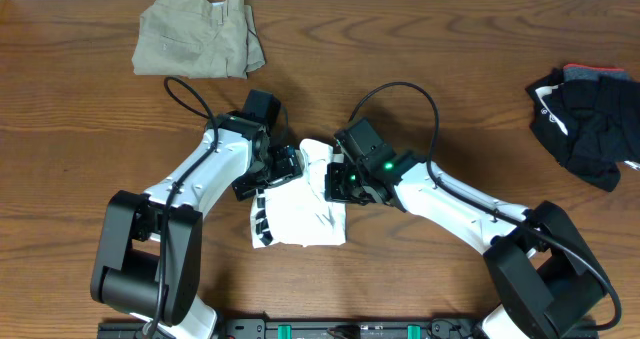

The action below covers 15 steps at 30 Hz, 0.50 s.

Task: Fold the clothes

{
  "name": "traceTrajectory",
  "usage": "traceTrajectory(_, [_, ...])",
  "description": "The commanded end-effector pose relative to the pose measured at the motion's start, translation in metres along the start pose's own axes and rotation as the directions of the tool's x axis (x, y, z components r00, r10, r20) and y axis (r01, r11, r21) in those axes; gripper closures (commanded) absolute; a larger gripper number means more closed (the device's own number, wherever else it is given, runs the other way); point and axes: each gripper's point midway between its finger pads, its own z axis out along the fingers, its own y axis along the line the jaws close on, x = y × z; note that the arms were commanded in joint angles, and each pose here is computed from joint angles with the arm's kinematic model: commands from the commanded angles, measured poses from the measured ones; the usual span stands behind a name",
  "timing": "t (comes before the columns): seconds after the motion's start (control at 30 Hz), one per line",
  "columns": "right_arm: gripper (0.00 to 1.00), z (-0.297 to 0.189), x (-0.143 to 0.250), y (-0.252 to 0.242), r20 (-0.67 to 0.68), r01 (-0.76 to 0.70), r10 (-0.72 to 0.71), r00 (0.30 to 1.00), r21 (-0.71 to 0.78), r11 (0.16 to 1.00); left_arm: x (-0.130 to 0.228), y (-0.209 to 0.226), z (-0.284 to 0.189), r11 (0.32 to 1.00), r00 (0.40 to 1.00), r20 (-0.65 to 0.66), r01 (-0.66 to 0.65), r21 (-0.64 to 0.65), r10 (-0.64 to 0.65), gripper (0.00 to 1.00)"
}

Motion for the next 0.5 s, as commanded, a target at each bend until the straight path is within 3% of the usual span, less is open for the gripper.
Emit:
traceTrajectory(0.0, [0.99,-0.005,-0.01,-0.002,0.044,0.006,-0.009,0.999,0.057,0.998,0.002,0.005,0.004,1.0,1.0,-0.015,-0.003,-0.017,0.002,0.11])
traceTrajectory(0.3, [0.99,-0.048,-0.032,-0.012,0.084,0.04,-0.065,0.994,0.274,0.961,0.002,0.006,0.004,0.999,0.999,-0.011,-0.035,-0.021,0.035,0.11])
traceTrajectory(0.47, [0.96,-0.081,-0.039,-0.035,0.108,0.017,-0.074,0.991,0.455,0.89,0.004,0.008,0.004,0.999,0.999,-0.02,-0.035,-0.027,0.034,0.11])
